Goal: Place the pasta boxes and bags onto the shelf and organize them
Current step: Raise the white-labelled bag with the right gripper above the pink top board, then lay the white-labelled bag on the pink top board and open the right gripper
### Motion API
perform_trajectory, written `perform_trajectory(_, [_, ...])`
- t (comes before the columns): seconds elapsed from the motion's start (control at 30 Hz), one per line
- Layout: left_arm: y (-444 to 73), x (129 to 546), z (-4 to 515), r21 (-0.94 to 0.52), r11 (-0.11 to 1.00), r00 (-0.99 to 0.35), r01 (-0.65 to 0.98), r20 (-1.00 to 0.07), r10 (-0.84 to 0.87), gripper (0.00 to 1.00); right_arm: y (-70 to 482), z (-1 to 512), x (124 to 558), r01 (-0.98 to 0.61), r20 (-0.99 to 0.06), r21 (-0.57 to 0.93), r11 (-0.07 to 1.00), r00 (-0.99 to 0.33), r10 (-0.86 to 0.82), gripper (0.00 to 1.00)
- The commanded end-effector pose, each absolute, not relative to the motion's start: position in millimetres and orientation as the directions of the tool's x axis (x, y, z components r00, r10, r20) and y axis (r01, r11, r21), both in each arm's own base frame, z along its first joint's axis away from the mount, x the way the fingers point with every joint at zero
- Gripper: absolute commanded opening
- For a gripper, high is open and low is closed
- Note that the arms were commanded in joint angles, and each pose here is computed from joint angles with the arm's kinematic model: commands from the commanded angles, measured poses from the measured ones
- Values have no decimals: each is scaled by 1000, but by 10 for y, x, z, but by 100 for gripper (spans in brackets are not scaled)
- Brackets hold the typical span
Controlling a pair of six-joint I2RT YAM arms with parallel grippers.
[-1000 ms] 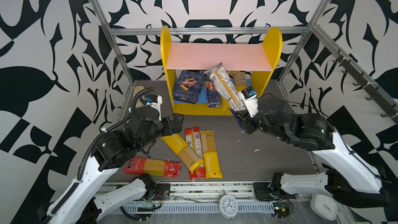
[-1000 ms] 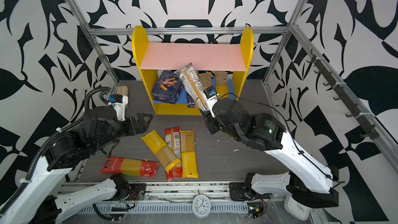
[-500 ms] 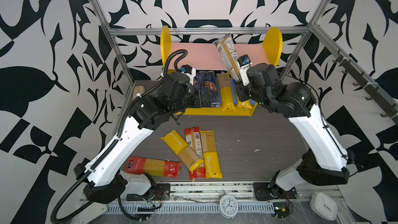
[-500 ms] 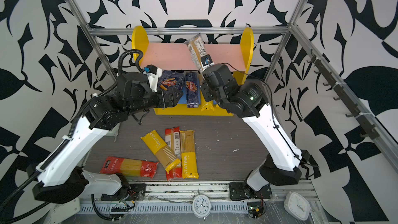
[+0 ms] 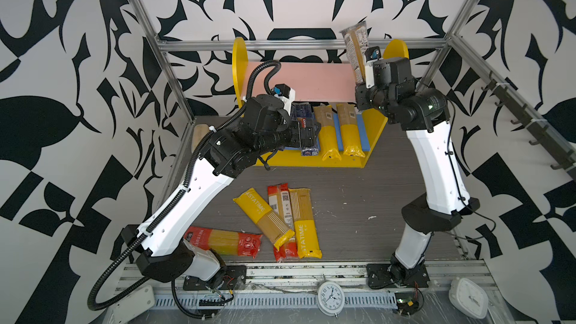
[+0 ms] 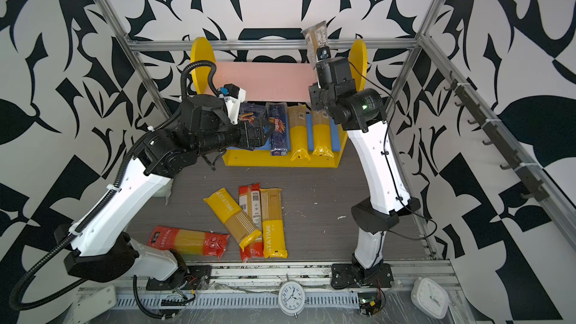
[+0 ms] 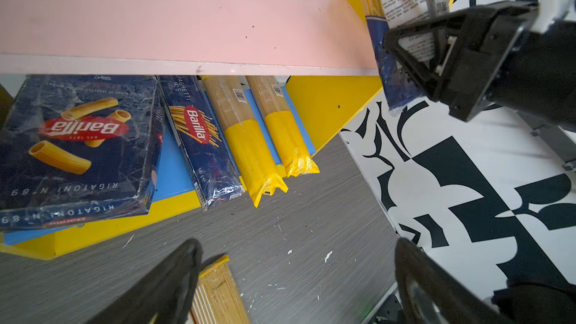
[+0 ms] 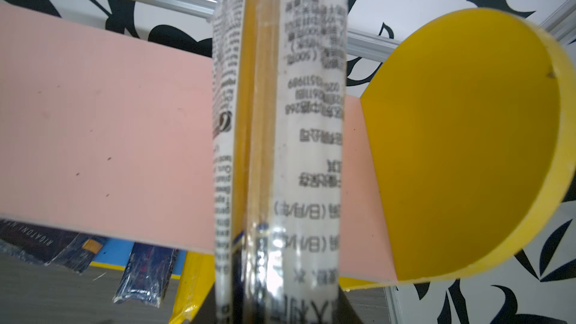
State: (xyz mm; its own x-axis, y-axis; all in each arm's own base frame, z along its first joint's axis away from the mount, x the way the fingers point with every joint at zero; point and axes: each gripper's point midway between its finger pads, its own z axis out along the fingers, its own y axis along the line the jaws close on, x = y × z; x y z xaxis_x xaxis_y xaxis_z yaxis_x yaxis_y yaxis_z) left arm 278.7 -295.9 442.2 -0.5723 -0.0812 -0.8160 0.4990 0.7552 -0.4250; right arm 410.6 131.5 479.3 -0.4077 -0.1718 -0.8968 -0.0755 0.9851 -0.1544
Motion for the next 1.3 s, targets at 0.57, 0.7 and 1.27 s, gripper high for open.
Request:
perform_trajectory(0.57, [-3151,2779,4579,-374,687,-480,623,-876,-43,99,940,5287,4459,-58,-971,45,997,-238,30,49])
perform_trajectory(0.7, [-3139,2781,4572,-371,692,-479,619,-877,-42,99,923,5293,4425,-57,-971,33,998,-239,19,60])
perform_trajectory(1.27, [-2391,2541,4405,-361,810,-482,462,-869,-112,99,958,5278,3776,-159,-963,121,980,-257,77,65])
